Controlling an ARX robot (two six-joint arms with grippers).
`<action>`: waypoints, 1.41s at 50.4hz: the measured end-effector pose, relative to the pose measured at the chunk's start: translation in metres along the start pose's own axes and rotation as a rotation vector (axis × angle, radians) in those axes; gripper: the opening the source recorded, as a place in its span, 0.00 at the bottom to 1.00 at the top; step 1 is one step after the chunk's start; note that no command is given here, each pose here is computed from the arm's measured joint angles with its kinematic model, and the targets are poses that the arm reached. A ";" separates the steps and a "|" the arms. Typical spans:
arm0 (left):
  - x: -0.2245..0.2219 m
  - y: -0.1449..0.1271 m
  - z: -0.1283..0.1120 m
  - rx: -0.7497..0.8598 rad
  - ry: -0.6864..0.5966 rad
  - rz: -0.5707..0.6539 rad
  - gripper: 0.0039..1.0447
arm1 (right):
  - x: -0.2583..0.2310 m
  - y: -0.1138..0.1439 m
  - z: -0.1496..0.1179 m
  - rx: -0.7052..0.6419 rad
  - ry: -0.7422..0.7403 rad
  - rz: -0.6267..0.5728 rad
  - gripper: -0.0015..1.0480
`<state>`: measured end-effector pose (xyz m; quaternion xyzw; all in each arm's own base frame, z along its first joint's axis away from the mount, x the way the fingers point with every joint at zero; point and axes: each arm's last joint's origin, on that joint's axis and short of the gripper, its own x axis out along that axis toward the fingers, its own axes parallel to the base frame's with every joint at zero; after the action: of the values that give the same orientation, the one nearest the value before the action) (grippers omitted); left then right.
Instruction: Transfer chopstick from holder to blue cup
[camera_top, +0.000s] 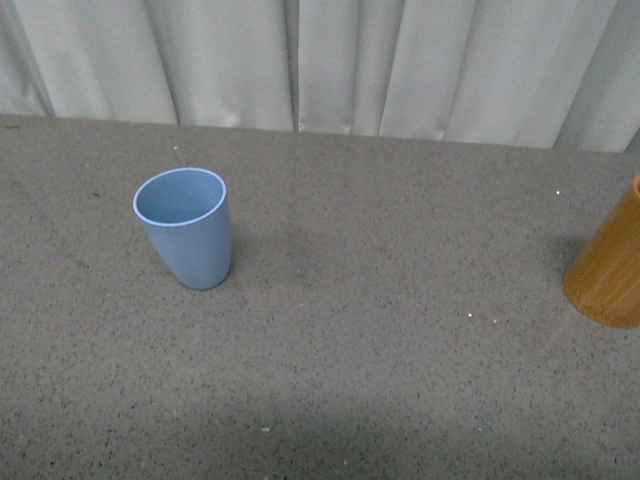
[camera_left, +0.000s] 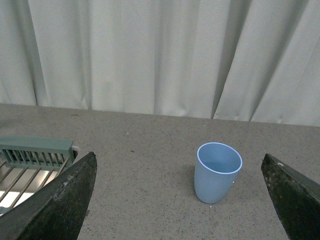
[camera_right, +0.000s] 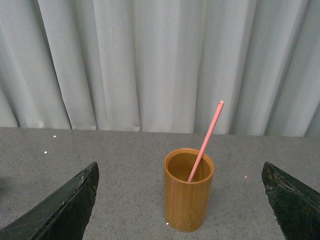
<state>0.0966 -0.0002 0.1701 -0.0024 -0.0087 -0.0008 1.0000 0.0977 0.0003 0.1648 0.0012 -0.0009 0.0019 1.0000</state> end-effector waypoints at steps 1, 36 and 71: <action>0.000 0.000 0.000 0.000 0.000 0.000 0.94 | 0.000 0.000 0.000 0.000 0.000 0.000 0.91; 0.000 0.000 0.000 0.000 0.000 0.000 0.94 | 0.000 0.000 0.000 0.000 0.000 0.000 0.91; 0.000 0.000 0.000 0.000 0.000 0.000 0.94 | 0.000 0.000 0.000 0.000 0.000 0.000 0.91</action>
<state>0.0966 -0.0002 0.1701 -0.0024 -0.0087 -0.0008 1.0000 0.0977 0.0003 0.1648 0.0012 -0.0009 0.0019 1.0000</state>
